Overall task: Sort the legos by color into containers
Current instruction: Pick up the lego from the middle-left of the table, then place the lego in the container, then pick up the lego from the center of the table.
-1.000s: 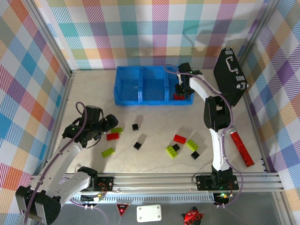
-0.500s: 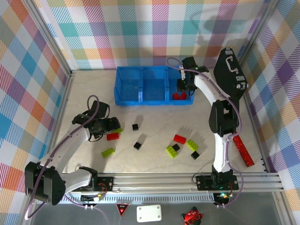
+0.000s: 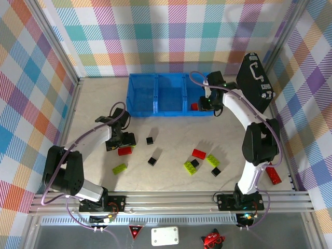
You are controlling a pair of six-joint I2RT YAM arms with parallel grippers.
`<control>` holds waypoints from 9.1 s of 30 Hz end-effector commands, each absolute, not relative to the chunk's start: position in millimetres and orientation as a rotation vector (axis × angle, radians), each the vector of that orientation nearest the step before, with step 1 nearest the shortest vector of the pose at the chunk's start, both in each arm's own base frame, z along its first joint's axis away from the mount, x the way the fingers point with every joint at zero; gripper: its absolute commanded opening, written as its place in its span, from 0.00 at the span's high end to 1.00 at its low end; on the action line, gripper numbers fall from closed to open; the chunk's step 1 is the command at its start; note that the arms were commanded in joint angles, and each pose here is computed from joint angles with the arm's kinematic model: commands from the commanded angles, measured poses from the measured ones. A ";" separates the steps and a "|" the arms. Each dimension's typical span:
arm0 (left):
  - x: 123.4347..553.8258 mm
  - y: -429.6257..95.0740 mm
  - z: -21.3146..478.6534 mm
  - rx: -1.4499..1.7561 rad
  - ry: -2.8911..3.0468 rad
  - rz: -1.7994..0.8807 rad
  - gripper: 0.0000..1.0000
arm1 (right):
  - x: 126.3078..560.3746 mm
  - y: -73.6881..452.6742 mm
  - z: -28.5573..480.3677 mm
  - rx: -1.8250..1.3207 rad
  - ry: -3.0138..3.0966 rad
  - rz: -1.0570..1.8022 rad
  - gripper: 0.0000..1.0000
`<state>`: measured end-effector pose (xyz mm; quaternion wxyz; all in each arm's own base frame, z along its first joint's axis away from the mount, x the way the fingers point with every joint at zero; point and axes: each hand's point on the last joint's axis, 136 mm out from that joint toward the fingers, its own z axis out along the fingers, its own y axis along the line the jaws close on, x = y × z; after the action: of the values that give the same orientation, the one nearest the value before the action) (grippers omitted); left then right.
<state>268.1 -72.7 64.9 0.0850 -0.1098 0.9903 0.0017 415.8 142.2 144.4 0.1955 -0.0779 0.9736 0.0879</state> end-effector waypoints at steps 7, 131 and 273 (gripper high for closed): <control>264.8 -70.0 47.2 -0.173 3.057 0.123 0.12 | 387.8 142.8 159.7 -0.191 2.694 0.320 0.59; 338.1 -167.5 223.3 -0.939 2.149 -1.437 0.40 | 316.2 444.3 223.5 -0.689 1.914 1.252 0.79; 315.3 -197.4 81.5 -0.207 2.855 -0.063 0.30 | 378.6 119.3 138.8 -0.217 2.664 0.241 0.62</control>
<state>307.4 -191.4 81.8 0.1262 -0.0567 0.9901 -0.0244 379.9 120.5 130.3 0.2080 -0.0782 0.9713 0.0854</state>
